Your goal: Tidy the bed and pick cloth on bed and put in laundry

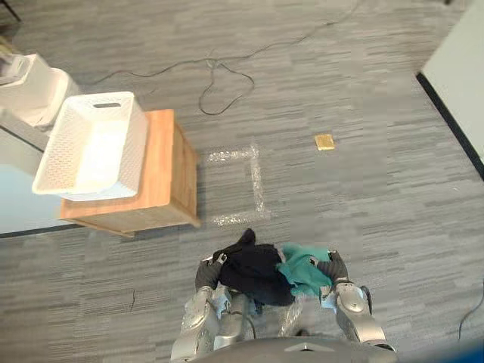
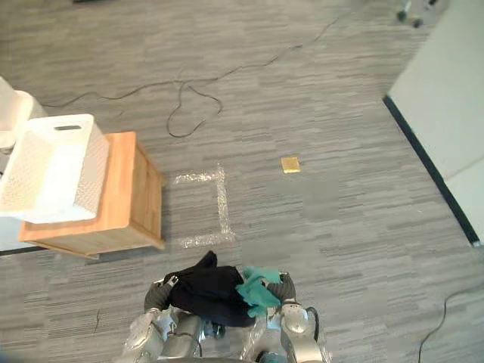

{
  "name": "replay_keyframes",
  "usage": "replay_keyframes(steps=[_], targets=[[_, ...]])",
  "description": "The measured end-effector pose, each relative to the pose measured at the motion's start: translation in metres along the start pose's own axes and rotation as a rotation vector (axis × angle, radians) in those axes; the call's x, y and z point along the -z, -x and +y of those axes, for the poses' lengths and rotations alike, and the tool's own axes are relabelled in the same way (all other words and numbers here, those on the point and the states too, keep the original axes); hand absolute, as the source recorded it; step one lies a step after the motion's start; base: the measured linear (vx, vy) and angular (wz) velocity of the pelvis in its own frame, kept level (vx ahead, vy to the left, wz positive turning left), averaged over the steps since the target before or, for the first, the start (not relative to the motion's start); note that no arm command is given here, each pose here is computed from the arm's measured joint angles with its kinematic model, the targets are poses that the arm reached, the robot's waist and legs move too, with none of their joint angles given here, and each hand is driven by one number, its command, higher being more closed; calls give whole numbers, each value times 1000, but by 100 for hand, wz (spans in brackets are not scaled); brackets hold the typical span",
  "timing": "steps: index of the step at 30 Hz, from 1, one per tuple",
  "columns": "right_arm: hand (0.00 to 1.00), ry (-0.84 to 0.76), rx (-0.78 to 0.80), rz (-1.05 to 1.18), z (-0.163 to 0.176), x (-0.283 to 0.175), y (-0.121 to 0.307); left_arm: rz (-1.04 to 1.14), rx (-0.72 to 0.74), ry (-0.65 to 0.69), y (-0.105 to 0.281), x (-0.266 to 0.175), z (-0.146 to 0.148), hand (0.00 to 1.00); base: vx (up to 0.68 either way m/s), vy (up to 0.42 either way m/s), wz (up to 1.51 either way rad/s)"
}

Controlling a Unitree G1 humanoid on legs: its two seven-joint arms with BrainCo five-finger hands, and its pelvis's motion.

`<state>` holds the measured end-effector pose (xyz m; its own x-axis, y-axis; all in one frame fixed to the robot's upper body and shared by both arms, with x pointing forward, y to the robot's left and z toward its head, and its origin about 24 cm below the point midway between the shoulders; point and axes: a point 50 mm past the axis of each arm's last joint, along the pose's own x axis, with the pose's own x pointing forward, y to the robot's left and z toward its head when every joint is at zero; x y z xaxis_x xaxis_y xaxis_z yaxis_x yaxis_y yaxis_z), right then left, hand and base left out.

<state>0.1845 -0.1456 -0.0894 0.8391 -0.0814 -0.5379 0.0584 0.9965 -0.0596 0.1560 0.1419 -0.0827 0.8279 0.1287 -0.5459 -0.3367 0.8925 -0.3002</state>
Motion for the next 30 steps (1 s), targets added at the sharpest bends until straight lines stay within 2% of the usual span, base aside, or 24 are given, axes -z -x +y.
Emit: replay_keyframes(steps=[4,8,12,16,19,24,30], targets=[[100,-4,9,46,0,11,3,19,-11,-26,4,4,5,100,234,88,38],[100,-33,32,77,-2,22,12,20,-52,-111,7,1,22,100,400,9,107],[100,-49,56,18,-7,9,10,-19,-50,-124,6,-7,20,100,363,-111,104],[100,-53,51,-17,-5,-1,7,-37,-53,-120,2,-12,19,100,428,-291,81],[100,-68,57,-24,-5,-1,11,-34,-95,-134,3,-12,30,100,421,-418,45],[100,-64,77,-52,-13,-8,9,-12,-70,-92,2,-3,13,100,428,-435,37],[100,-41,35,-67,-5,-10,10,0,-78,-76,5,0,15,100,320,-233,32]])
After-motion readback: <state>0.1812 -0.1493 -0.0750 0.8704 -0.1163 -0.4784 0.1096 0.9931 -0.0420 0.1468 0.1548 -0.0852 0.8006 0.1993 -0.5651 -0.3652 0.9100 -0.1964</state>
